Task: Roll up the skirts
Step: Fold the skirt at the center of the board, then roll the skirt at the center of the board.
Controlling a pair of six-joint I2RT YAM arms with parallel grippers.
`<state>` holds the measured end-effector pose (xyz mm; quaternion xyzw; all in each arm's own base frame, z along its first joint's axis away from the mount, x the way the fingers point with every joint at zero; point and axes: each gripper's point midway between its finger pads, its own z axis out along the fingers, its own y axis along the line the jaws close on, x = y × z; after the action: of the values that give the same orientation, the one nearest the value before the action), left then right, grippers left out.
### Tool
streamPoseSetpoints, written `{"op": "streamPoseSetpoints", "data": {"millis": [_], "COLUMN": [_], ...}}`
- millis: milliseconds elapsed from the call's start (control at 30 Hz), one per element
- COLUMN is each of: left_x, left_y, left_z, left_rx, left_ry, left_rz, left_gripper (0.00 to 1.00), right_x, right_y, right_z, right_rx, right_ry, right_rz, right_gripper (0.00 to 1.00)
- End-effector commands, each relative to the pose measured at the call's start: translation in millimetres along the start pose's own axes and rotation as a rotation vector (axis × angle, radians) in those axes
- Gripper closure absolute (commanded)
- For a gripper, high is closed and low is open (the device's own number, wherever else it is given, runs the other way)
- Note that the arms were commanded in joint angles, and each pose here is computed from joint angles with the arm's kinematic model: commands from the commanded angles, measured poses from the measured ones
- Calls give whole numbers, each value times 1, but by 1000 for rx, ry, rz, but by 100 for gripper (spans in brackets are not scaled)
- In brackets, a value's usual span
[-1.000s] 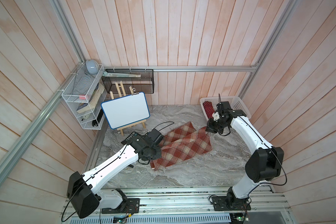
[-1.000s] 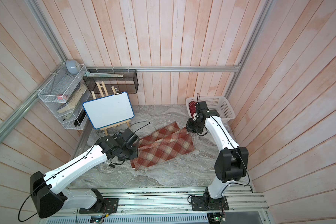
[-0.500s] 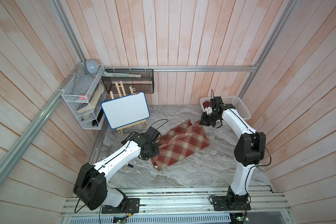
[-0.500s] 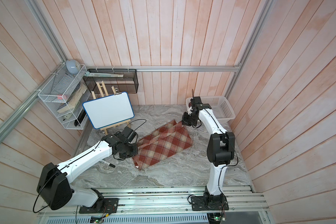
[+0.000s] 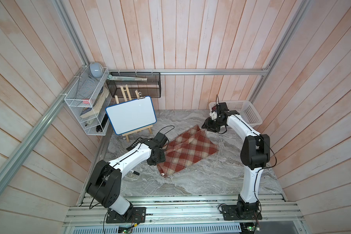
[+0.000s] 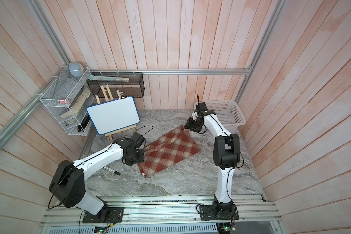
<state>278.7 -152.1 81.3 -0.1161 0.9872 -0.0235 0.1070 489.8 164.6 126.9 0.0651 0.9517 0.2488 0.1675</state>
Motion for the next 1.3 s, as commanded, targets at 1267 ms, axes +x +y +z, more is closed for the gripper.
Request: {"op": "streamPoseSetpoints", "data": {"millis": [1267], "left_x": [-29], "left_y": [-16], "left_z": [-1], "left_rx": [463], "left_ry": [69], "left_rz": [-261], "left_gripper": [0], "right_x": [154], "right_y": [28], "right_z": [-47], "right_rx": [117], "right_ry": [98], "right_rz": [-141], "right_gripper": [10]}}
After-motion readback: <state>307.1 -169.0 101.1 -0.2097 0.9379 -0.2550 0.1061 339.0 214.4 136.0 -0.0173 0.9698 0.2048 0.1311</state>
